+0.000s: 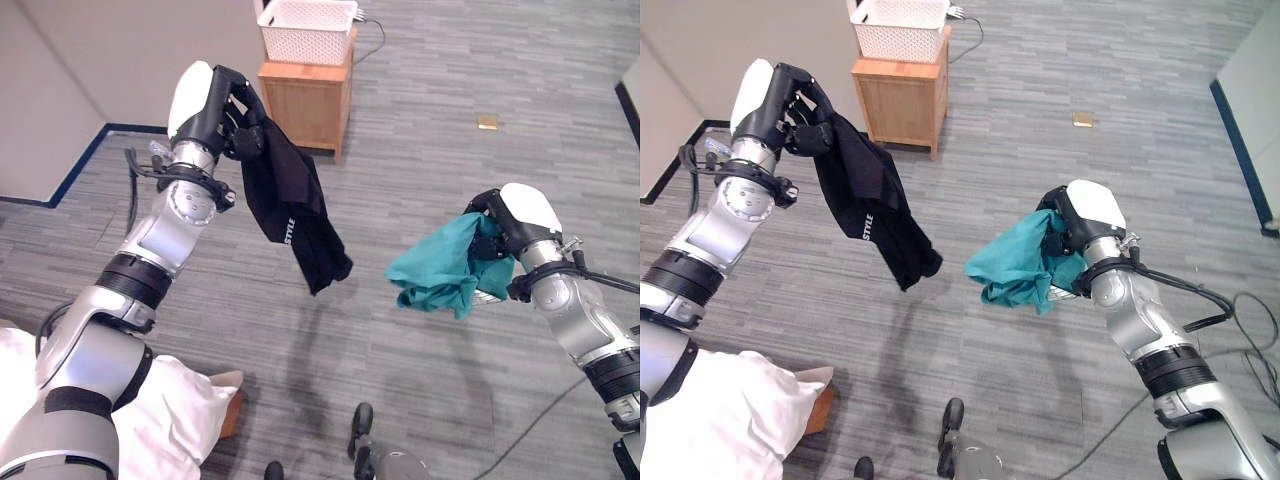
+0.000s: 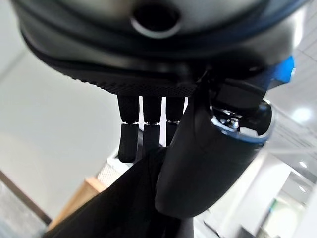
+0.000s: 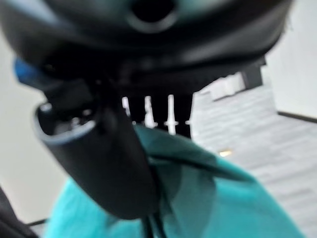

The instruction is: Pick up bed clothes into laundry basket.

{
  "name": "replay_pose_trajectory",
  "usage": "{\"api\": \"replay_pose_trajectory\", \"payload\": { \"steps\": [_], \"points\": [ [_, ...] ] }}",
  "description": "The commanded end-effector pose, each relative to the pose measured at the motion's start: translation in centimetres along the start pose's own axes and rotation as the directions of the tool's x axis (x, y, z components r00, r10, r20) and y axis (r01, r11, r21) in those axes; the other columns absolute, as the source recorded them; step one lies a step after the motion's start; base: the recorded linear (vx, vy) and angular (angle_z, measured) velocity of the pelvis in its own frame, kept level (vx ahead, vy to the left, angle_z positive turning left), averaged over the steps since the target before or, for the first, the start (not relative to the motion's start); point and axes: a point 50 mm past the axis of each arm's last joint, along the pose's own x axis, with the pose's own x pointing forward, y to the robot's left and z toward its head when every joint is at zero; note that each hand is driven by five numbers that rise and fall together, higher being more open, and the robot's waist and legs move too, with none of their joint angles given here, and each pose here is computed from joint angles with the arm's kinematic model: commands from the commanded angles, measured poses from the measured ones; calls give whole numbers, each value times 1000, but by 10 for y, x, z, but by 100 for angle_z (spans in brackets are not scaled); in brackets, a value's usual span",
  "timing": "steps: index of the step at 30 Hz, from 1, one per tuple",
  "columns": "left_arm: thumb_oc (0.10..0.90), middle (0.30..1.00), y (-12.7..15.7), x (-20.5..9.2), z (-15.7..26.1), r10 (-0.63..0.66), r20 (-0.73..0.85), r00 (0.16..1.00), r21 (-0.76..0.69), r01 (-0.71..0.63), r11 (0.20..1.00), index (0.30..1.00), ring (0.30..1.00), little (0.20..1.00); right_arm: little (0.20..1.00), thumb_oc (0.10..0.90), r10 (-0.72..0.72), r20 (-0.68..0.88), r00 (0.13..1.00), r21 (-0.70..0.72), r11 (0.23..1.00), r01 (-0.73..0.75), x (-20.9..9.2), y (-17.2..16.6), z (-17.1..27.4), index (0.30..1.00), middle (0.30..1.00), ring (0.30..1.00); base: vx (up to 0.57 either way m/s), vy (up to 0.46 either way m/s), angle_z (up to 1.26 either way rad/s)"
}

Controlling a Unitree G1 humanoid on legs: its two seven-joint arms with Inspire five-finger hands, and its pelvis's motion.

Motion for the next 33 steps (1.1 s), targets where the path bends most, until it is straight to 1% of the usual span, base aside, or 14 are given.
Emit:
{"api": "replay_pose_trajectory", "payload": {
  "steps": [1,4,5,6,7,8,9,12,20,21,25,26,27,33],
  "points": [
    [400,300,52,16,34,186,152,971,-65,-178,982,300,300,300,300,400,-259,162,952,13,965,261,10,-65,31,300,300,300,152,36,0],
    [400,300,45,12,23,189,111,976,-91,-179,980,300,300,300,300,400,-278,175,944,24,960,279,8,-73,33,300,300,300,292,129,-30],
    [400,300,33,7,12,151,85,985,-77,-145,986,300,300,300,300,400,-287,147,946,-105,947,304,6,-89,16,300,300,300,264,186,-6],
    [400,300,22,4,10,144,71,987,-92,-137,986,300,300,300,300,400,-269,84,959,-140,950,279,5,-88,2,300,300,300,258,178,-19],
    [400,300,15,4,9,125,52,991,-106,-119,987,300,300,300,300,400,-260,108,960,-125,954,272,5,-87,10,300,300,300,78,82,-17],
    [400,300,15,4,9,125,51,991,-106,-119,987,300,300,300,300,400,-259,107,960,-126,954,271,5,-87,10,300,300,300,108,128,-26],
    [400,300,10,6,18,122,76,990,-119,-112,987,300,300,300,300,400,-280,165,946,-62,954,293,5,-85,25,300,300,300,110,121,-34],
    [400,300,20,10,22,147,92,985,-88,-139,986,300,300,300,300,400,-285,181,941,-68,951,301,6,-84,29,300,300,300,93,104,-6],
    [400,300,20,14,28,152,100,983,-93,-143,985,300,300,300,300,400,-259,218,941,-65,958,278,4,-78,36,300,300,300,30,55,3],
    [400,300,70,-35,-24,212,83,974,-41,-209,977,300,300,300,300,400,-170,74,983,-185,966,181,-1,-100,-7,300,300,300,10,7,5],
    [400,300,71,-29,-21,222,83,971,-36,-220,975,300,300,300,300,400,-203,72,977,-159,964,212,5,-104,-5,300,300,300,-129,94,0],
    [400,300,69,-29,-22,223,76,972,-49,-220,974,300,300,300,300,400,-219,55,974,-111,968,224,8,-99,-6,300,300,300,-70,98,26],
    [400,300,69,-30,-23,224,73,972,-51,-220,974,300,300,300,300,400,-223,51,973,-102,968,228,9,-98,-6,300,300,300,-74,125,18],
    [400,300,67,-30,-22,222,77,972,-51,-218,975,300,300,300,300,400,-240,68,968,-103,964,246,12,-96,1,300,300,300,-11,86,-2]
  ]
}}
